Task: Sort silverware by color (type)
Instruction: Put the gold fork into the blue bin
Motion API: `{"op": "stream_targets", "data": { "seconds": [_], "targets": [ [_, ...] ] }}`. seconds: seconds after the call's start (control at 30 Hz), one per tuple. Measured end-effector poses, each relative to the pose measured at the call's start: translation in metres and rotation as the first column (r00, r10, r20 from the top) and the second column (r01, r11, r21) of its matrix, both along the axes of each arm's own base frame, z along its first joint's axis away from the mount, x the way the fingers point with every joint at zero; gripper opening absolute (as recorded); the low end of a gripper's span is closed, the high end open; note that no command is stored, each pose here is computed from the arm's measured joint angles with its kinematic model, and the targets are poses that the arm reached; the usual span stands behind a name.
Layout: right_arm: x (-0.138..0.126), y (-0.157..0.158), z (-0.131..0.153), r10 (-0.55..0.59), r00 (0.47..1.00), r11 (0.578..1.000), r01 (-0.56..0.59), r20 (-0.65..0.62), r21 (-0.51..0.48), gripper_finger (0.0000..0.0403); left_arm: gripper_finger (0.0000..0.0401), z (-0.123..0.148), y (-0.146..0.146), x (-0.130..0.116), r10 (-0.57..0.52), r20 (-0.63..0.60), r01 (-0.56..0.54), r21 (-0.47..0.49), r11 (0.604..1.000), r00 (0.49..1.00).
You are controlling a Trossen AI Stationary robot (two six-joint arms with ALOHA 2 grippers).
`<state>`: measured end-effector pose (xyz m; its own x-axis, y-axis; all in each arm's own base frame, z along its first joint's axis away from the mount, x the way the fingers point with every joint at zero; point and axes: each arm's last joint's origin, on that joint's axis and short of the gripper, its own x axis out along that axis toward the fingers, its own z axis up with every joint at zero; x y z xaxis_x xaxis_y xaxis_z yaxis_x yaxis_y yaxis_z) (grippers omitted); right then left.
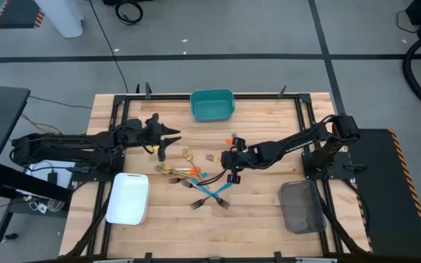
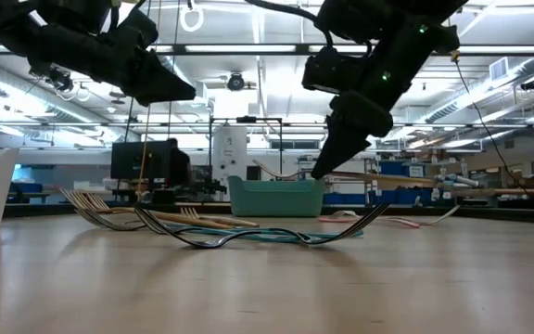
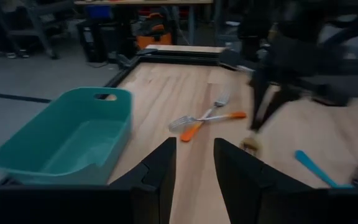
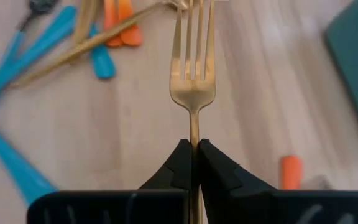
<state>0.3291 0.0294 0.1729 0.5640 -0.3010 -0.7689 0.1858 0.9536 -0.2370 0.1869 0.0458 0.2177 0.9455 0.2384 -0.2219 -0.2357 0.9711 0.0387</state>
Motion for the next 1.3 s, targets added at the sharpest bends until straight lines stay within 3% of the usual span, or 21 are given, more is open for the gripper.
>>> {"op": "stream_targets", "data": {
  "seconds": [0.17,0.47,0.73,1.3],
  "targets": [
    [0.003,-0.011,0.003,-0.003,1.000,0.999,0.003,0.001,-0.052,0.0020,0.0116,0.000,0.000,0.000,-0.049,0.006,0.049,-0.040,0.998,0.999],
    [0.023,-0.030,0.041,0.051,0.998,0.990,-0.047,0.026,-0.132,0.0020,0.0116,-0.001,0.000,0.000,-0.061,0.001,0.061,-0.046,0.997,0.998],
    [0.030,-0.055,0.059,0.100,0.995,0.967,-0.100,-0.008,-0.233,0.0020,0.0116,0.001,-0.007,-0.008,-0.089,-0.023,0.088,-0.059,0.994,0.996],
    [0.038,-0.100,0.074,0.174,0.981,0.929,-0.136,0.084,-0.345,0.0021,0.0116,-0.007,-0.023,-0.017,-0.117,-0.111,0.084,-0.263,0.961,0.987]
  ]
}}
